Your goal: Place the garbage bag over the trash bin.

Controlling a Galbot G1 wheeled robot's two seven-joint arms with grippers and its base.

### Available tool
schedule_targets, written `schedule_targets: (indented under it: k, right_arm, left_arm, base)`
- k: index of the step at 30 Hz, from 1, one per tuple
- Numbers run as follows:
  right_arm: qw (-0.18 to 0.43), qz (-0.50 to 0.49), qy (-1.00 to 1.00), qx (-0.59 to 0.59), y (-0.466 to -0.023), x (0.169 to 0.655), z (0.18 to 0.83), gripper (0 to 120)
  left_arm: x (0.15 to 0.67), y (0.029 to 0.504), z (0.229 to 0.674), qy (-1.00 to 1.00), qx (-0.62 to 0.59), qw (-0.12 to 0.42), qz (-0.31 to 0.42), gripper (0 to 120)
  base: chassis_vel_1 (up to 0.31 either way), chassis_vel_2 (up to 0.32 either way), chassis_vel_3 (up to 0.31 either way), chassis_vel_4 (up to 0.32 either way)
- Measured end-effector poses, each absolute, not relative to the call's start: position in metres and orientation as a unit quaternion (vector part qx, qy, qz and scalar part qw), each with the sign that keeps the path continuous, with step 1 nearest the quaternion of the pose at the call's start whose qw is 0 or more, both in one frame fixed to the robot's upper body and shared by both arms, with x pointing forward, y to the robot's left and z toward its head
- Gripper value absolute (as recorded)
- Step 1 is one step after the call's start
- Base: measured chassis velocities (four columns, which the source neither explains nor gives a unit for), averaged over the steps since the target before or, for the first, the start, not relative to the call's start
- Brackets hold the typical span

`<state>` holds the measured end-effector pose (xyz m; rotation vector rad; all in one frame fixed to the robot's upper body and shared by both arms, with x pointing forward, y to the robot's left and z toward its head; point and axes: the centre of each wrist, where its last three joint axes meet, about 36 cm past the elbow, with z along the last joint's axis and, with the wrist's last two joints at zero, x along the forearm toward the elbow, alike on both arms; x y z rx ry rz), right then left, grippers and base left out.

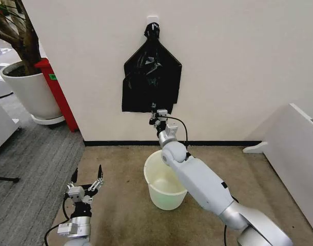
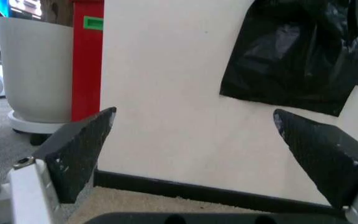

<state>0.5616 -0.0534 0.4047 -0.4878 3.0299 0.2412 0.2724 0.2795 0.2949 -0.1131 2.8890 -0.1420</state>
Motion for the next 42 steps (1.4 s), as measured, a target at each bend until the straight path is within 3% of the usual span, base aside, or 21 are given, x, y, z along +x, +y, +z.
schedule_targets:
  k: [42]
  right_arm:
    - [-0.019, 0.075, 0.986, -0.148, -0.062, 0.515, 0.337, 0]
  left_arm:
    - [0.272, 0.277, 0.29, 0.991, -0.038, 0.12, -0.045, 100]
  base:
    - [0.0, 0.0, 0.0, 0.0]
